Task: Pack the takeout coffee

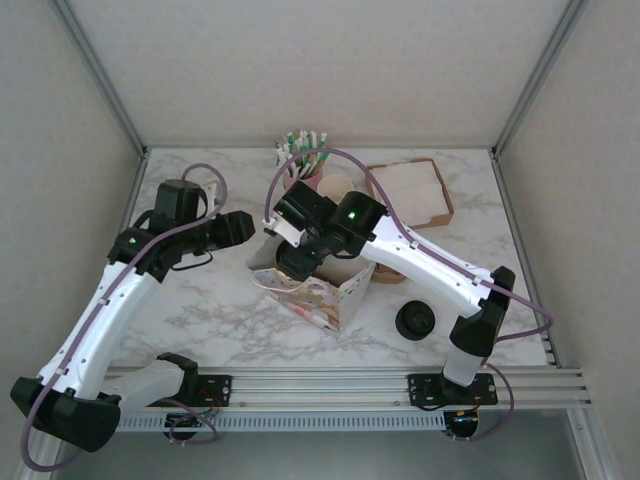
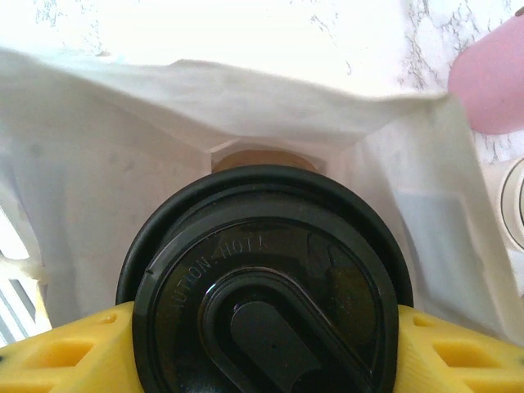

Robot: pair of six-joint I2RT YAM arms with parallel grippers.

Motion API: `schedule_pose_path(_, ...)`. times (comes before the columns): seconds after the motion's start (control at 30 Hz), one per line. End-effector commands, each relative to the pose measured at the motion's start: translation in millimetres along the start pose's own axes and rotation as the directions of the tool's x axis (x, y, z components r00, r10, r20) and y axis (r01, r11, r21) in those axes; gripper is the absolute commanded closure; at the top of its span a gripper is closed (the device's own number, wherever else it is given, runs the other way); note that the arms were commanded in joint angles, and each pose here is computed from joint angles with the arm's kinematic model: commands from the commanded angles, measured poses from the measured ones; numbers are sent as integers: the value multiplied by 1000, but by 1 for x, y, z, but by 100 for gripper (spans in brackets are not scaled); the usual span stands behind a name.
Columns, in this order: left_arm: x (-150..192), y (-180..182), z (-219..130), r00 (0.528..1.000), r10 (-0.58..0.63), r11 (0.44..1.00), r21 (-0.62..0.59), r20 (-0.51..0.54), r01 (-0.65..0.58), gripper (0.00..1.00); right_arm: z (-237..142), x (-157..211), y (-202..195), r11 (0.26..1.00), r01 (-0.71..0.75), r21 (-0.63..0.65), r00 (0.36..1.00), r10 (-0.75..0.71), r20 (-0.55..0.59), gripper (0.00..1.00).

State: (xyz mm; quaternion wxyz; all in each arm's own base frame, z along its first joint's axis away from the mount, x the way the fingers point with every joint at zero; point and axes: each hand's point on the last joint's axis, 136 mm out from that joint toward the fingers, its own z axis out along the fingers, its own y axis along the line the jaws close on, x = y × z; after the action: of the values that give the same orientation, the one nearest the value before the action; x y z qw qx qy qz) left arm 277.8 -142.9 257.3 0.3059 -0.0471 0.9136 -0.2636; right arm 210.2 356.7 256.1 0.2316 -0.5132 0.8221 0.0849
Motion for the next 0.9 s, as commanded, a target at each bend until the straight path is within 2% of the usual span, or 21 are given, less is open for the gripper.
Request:
schedule_pose_path(0.0,5,13,21,997,-74,997,-18,-1,74,43,24,19,-7,999,38,27,995,-36,-94,42)
schedule_pose_path(0.23,22,27,39,995,-82,995,-52,-58,79,44,-2,1,-12,999,17,32,1000,-17,-5,41)
schedule_pose_path(0.43,28,33,44,994,-80,995,-72,-76,75,43,-27,-16,-23,996,16,90,998,-21,63,41)
schedule_pose_path(0.6,33,38,50,993,-76,994,-86,-94,68,44,-34,-15,-33,994,6,113,997,-14,70,41)
schedule_pose_path(0.87,37,41,56,991,-69,993,-99,-116,58,44,-24,-2,-43,998,-26,64,999,24,34,42)
